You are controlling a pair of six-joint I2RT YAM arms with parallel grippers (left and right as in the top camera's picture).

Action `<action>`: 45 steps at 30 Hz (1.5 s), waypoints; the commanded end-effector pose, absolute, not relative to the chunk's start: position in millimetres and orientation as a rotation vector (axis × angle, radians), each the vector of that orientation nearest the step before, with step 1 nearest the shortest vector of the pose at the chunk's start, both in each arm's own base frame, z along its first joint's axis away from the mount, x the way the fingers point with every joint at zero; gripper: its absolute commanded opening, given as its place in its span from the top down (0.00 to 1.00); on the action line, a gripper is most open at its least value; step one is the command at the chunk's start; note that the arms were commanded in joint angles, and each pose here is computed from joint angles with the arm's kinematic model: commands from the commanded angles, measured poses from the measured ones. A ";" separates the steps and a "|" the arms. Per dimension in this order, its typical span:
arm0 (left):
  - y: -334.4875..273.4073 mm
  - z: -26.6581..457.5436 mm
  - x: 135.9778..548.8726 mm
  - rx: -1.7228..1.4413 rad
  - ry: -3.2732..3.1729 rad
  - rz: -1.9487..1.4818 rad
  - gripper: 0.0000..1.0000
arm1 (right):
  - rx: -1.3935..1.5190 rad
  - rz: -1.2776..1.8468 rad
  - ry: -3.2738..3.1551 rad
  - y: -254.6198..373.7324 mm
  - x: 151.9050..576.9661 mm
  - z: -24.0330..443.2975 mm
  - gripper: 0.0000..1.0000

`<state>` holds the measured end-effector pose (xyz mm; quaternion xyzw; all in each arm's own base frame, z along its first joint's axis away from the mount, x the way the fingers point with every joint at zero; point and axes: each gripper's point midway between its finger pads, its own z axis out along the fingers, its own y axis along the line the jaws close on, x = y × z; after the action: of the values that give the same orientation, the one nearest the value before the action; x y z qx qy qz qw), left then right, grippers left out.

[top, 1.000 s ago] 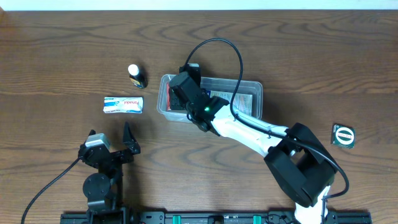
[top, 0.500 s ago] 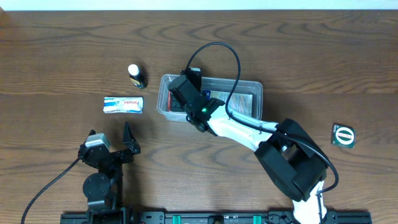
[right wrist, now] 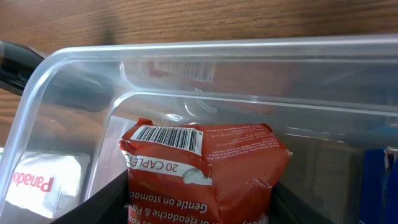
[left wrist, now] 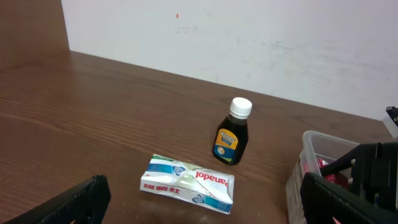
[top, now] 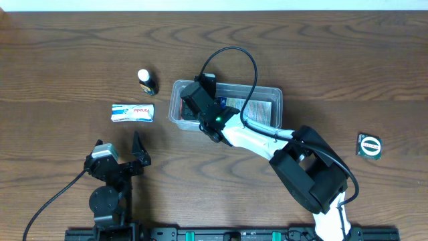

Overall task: Pack container
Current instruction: 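Lower the red packet into the container's left side and release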

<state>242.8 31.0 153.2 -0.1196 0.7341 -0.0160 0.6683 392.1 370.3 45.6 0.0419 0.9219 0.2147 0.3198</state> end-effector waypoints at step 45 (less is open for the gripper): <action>34.0 136.5 241.5 -0.275 1.704 -0.008 0.02 | -0.103 0.170 2.266 177.9 381.3 251.3 0.01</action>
<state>242.8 31.0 153.3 -0.1196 0.7339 -0.0160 0.6684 380.6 214.6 236.5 -0.0123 0.9063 0.1173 0.4059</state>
